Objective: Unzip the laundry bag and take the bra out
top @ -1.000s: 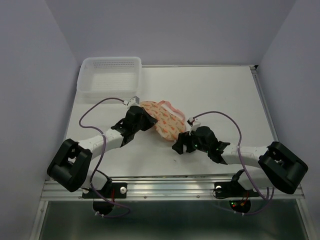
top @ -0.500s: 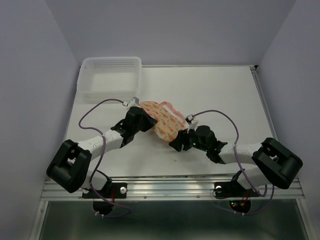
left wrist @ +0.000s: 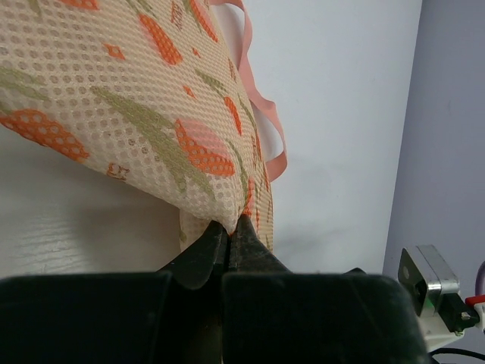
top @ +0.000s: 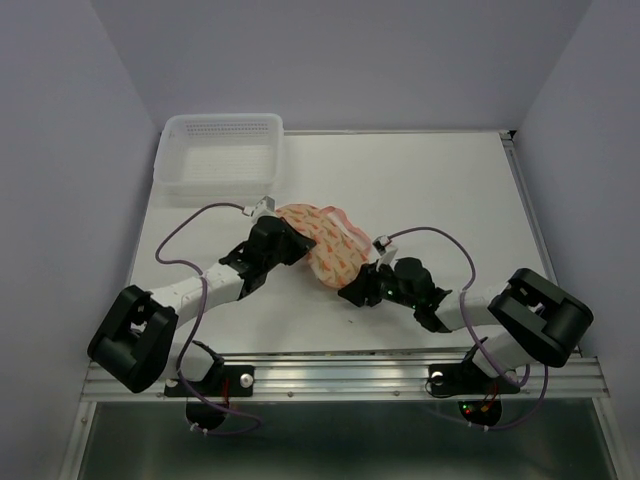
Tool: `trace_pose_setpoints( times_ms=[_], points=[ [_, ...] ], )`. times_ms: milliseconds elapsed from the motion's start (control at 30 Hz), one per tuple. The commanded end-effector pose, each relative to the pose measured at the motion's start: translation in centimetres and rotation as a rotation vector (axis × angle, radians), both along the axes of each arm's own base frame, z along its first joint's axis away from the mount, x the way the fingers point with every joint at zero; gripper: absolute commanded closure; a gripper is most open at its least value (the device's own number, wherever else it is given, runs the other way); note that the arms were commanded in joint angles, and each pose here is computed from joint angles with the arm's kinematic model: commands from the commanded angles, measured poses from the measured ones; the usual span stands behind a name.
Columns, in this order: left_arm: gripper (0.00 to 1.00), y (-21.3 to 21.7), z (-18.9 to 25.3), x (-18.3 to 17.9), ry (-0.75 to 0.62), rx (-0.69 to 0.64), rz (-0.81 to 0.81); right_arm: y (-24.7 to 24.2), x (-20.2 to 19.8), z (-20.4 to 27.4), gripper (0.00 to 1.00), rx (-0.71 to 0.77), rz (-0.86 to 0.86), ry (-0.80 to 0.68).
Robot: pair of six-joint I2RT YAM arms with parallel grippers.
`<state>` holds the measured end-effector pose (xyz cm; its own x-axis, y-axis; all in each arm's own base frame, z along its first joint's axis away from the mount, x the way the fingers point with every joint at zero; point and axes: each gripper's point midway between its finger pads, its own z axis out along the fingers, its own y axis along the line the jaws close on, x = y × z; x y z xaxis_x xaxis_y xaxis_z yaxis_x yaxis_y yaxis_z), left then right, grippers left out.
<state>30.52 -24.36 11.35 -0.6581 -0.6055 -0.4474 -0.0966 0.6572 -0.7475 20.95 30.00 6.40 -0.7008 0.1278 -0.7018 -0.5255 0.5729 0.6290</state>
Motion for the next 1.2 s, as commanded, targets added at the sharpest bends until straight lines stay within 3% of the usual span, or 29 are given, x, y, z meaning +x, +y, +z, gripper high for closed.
trace_pose_setpoints(
  times_ms=[0, 167, 367, 667, 767, 1167],
  points=[
    [1.00, -0.6, 2.4, 0.1, -0.056, -0.086, 0.018, 1.1, 0.1, 3.1, 0.50, 0.134, 0.014, -0.063],
    [1.00, -0.6, 2.7, 0.1, -0.056, -0.106, 0.036, 0.9, 0.1, 2.9, 0.49, 0.129, 0.003, -0.058],
    [1.00, -0.7, 3.4, 0.4, -0.067, -0.118, 0.041, -0.8, 0.1, 2.3, 0.37, 0.099, -0.068, -0.052],
    [1.00, -1.2, 3.7, 0.2, -0.064, -0.139, 0.037, -0.5, 0.0, 2.3, 0.37, 0.127, -0.061, -0.040],
    [1.00, -1.3, 4.0, 0.2, -0.068, -0.145, 0.035, -0.1, 0.0, 2.4, 0.39, 0.139, -0.049, -0.042],
    [1.00, -1.4, 3.4, 0.0, -0.056, -0.137, 0.029, -0.1, 0.6, 3.3, 0.59, 0.148, -0.062, -0.082]
  ],
)
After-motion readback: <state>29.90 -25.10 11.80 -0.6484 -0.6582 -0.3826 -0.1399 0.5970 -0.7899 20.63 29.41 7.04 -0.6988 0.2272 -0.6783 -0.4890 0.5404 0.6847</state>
